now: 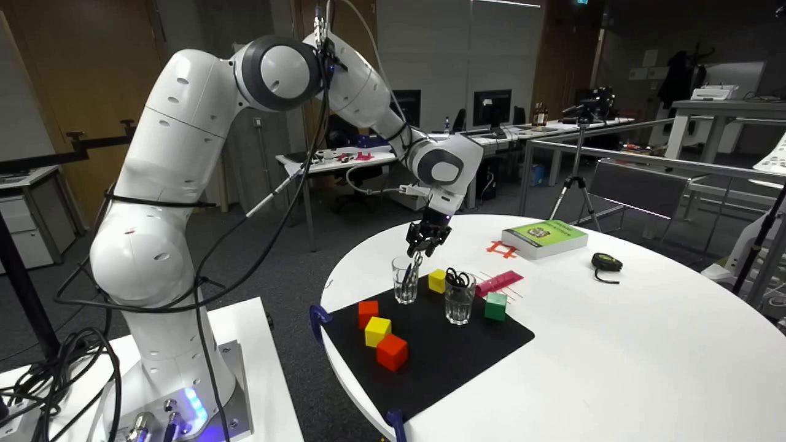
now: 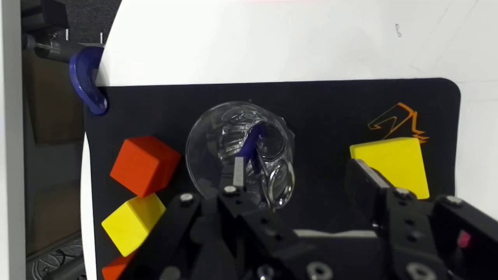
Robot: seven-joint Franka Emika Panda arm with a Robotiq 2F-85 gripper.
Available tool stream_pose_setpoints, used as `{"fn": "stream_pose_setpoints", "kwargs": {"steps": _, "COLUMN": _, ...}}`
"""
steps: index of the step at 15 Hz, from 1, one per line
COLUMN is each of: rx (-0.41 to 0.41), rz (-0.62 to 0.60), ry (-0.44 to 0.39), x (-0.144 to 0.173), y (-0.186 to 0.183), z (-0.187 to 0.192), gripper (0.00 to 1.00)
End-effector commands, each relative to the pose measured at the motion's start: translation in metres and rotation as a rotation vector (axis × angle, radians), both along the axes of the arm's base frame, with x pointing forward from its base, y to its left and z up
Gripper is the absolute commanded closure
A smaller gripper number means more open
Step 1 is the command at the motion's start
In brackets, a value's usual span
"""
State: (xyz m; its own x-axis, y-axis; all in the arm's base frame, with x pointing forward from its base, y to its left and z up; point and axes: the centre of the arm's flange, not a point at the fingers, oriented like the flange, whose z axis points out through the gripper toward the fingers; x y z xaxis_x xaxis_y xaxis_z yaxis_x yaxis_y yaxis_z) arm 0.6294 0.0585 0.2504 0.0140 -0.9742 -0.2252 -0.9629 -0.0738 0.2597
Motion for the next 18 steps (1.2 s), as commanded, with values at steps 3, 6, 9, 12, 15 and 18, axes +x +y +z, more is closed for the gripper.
{"fn": "stream_pose_setpoints", "kwargs": {"steps": 3, "rx": -0.041, "rz": -0.021, "ry": 0.041, "x": 0.006, "y": 0.003, "z": 0.01, "gripper": 0.75}}
{"fn": "stream_pose_setpoints", "kwargs": {"steps": 6, "rx": -0.045, "rz": -0.038, "ry": 0.063, "x": 0.004, "y": 0.007, "z": 0.019, "gripper": 0.99}}
{"fn": "stream_pose_setpoints", "kwargs": {"steps": 9, "rx": -0.047, "rz": -0.044, "ry": 0.087, "x": 0.003, "y": 0.012, "z": 0.027, "gripper": 1.0}}
{"fn": "stream_pose_setpoints", "kwargs": {"steps": 12, "rx": -0.048, "rz": -0.047, "ry": 0.097, "x": 0.002, "y": 0.018, "z": 0.035, "gripper": 0.99}}
{"fn": "stream_pose_setpoints", "kwargs": {"steps": 15, "rx": -0.051, "rz": -0.038, "ry": 0.084, "x": 0.001, "y": 0.023, "z": 0.044, "gripper": 0.99}}
{"fn": "stream_pose_setpoints", "kwargs": {"steps": 18, "rx": -0.07, "rz": -0.008, "ry": 0.053, "x": -0.003, "y": 0.026, "z": 0.054, "gripper": 0.99}}
